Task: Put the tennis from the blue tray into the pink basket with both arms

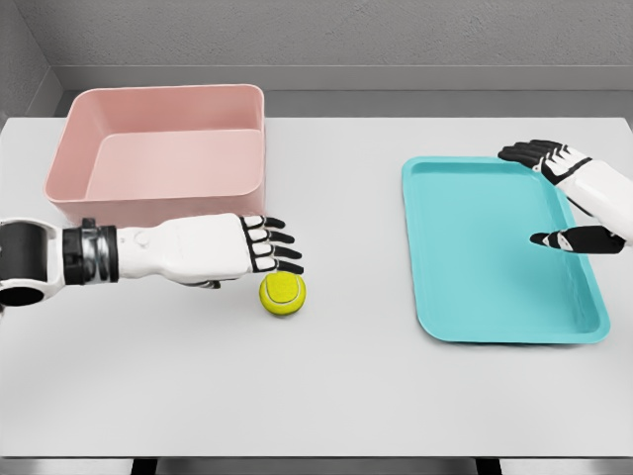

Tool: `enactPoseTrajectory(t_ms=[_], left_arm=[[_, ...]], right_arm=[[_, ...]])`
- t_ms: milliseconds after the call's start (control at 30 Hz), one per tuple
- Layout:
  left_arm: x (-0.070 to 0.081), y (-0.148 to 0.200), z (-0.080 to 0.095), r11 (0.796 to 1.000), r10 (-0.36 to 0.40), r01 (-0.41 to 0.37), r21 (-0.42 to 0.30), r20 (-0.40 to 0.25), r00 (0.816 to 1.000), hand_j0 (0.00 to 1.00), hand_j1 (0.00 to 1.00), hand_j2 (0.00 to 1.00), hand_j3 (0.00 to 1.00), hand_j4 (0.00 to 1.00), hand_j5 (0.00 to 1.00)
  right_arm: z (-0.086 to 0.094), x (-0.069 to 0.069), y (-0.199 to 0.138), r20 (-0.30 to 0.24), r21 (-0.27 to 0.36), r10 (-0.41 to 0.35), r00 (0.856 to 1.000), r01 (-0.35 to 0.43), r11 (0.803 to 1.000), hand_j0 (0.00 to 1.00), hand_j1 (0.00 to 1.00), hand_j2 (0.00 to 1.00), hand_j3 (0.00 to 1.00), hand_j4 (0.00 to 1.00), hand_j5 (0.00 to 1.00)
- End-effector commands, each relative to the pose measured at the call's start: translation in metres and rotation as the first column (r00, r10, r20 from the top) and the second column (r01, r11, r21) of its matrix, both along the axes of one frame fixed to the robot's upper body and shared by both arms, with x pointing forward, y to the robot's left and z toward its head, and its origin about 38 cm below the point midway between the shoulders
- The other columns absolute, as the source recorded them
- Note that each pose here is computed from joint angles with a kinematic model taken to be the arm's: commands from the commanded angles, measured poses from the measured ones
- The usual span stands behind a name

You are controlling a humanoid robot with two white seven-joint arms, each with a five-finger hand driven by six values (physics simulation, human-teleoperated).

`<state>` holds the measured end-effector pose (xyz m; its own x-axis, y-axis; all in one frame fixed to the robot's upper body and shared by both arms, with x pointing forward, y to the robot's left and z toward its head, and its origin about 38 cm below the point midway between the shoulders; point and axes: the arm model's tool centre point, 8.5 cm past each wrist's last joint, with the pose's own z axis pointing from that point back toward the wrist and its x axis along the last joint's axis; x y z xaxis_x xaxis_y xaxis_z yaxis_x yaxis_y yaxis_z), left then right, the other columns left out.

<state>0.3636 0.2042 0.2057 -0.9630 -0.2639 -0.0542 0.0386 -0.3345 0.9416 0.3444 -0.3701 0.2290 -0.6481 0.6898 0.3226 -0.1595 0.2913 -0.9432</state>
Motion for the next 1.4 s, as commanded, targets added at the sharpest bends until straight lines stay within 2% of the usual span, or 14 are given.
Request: enactPoseTrajectory(t_ms=[0, 333, 533, 900, 1367], left_arm=[[-0.003, -0.008, -0.008, 1.000, -0.018, 0.018, -0.007, -0.026, 0.999, 1.00, 1.00, 1.00, 1.00, 1.00, 1.00], [-0.002, -0.018, -0.018, 0.998, -0.057, 0.059, 0.019, -0.093, 0.994, 1.00, 1.00, 1.00, 1.00, 1.00, 1.00], [-0.001, -0.022, -0.021, 0.997, -0.068, 0.071, 0.029, -0.101, 0.993, 1.00, 1.00, 1.00, 1.00, 1.00, 1.00], [0.011, -0.028, -0.033, 0.999, -0.043, 0.046, 0.024, -0.123, 0.991, 1.00, 1.00, 1.00, 1.00, 1.00, 1.00], [0.015, -0.037, -0.046, 0.998, -0.048, 0.054, 0.039, -0.148, 0.988, 1.00, 1.00, 1.00, 1.00, 1.00, 1.00]], right_arm=[[0.001, 0.000, 0.000, 0.000, 0.008, 0.000, 1.000, 0.000, 1.000, 1.00, 1.00, 1.00, 1.00, 1.00, 1.00], [0.000, 0.000, 0.000, -0.001, 0.008, 0.000, 1.000, 0.000, 1.000, 1.00, 1.00, 1.00, 1.00, 1.00, 1.00], [0.001, 0.000, 0.000, 0.000, 0.008, 0.000, 1.000, 0.000, 1.000, 1.00, 1.00, 1.00, 1.00, 1.00, 1.00], [0.002, 0.000, 0.000, 0.003, 0.018, 0.003, 1.000, -0.003, 1.000, 1.00, 1.00, 1.00, 1.00, 1.00, 1.00], [0.002, 0.000, 0.000, 0.002, 0.018, 0.004, 1.000, -0.004, 1.000, 1.00, 1.00, 1.00, 1.00, 1.00, 1.00]])
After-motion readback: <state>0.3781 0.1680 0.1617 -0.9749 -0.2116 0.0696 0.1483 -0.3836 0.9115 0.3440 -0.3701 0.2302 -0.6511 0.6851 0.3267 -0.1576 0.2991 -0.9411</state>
